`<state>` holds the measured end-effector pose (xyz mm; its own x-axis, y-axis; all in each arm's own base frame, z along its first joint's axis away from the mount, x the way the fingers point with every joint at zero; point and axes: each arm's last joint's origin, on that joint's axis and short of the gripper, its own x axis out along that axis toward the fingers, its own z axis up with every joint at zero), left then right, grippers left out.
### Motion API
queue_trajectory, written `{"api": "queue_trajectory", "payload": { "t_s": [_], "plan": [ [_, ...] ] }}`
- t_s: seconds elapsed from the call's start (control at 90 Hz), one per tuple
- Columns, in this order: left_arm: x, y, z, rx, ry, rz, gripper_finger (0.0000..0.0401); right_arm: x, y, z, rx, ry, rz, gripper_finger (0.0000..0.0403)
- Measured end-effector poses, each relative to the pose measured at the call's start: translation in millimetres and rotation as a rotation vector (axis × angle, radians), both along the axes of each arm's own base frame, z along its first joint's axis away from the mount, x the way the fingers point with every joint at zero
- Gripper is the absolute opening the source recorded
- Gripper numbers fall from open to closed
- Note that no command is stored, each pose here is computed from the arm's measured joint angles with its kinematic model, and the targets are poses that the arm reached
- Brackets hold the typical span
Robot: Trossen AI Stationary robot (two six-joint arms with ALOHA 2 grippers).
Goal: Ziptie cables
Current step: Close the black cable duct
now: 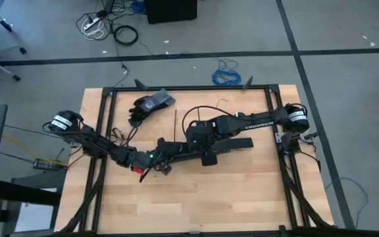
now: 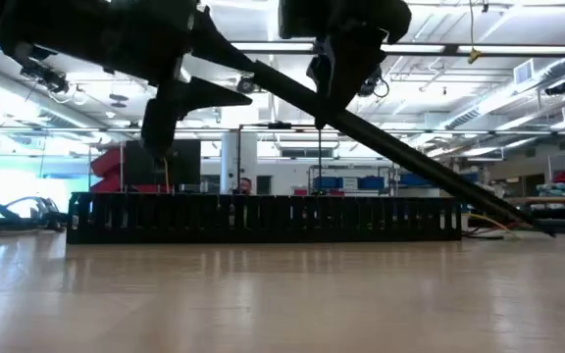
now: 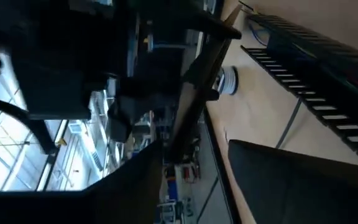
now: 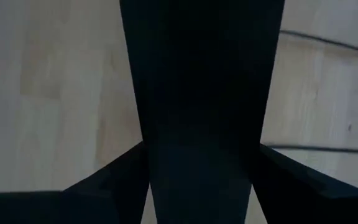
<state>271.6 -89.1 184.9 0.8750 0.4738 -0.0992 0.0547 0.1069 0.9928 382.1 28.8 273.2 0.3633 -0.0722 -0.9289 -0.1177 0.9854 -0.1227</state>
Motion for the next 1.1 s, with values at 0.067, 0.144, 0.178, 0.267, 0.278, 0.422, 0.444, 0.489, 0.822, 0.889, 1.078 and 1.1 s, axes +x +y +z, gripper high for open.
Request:
{"api": "queue_trajectory", "payload": {
  "t_s": [0.067,0.144,0.178,0.267,0.278,0.422,0.444,0.489,0.822,0.889,1.078,1.1],
  "plan": [
    [-2.4,-2.8,-0.1,0.009,-0.002,0.041,0.0187,-1.0,-1.1,-2.8,-0.001,0.01,-0.002,0.0238],
    [-4.9,-4.3,-0.2,0.024,-0.002,0.107,0.0188,-3.5,-1.7,-8.5,-0.005,0.037,-0.001,0.0239],
    [-6.8,-4.4,0.4,0.027,-0.005,0.135,0.0188,-4.4,-1.7,-11.5,-0.005,0.047,0.0,0.0239],
    [-17.8,-1.5,3.7,-0.01,-0.044,0.17,0.0188,-7.3,-1.7,-20.6,-0.009,0.077,0.008,0.0239],
    [-19.4,-0.8,4.2,-0.02,-0.052,0.171,0.0188,-7.7,-1.7,-21.6,-0.009,0.081,0.008,0.0239],
    [-48.2,12.4,14.8,-0.203,-0.201,0.162,0.0188,-11.1,-3.8,-31.5,-0.012,0.113,0.004,0.0239],
    [-52.2,14.0,17.5,-0.246,-0.234,0.145,0.0188,-11.7,-4.3,-33.0,-0.012,0.118,0.003,0.0239],
    [-60.5,17.1,22.4,-0.336,-0.294,0.093,0.0188,-13.1,-5.8,-35.7,-0.013,0.131,-0.001,0.0239],
    [-65.6,51.6,30.8,-0.97,-0.314,-0.326,0.0186,-20.7,-16.2,-53.1,0.038,0.198,-0.023,0.0239],
    [-59.1,57.2,24.9,-1.039,-0.272,-0.362,0.0186,-21.3,-17.3,-55.2,0.041,0.2,-0.026,0.024],
    [-37.3,61.1,12.0,-1.13,-0.188,-0.429,0.0186,-26.0,-21.5,-64.7,0.081,0.234,-0.033,0.024],
    [-34.0,60.6,11.2,-1.133,-0.178,-0.434,0.0186,-26.5,-21.9,-65.5,0.082,0.238,-0.034,0.024]
  ]
}}
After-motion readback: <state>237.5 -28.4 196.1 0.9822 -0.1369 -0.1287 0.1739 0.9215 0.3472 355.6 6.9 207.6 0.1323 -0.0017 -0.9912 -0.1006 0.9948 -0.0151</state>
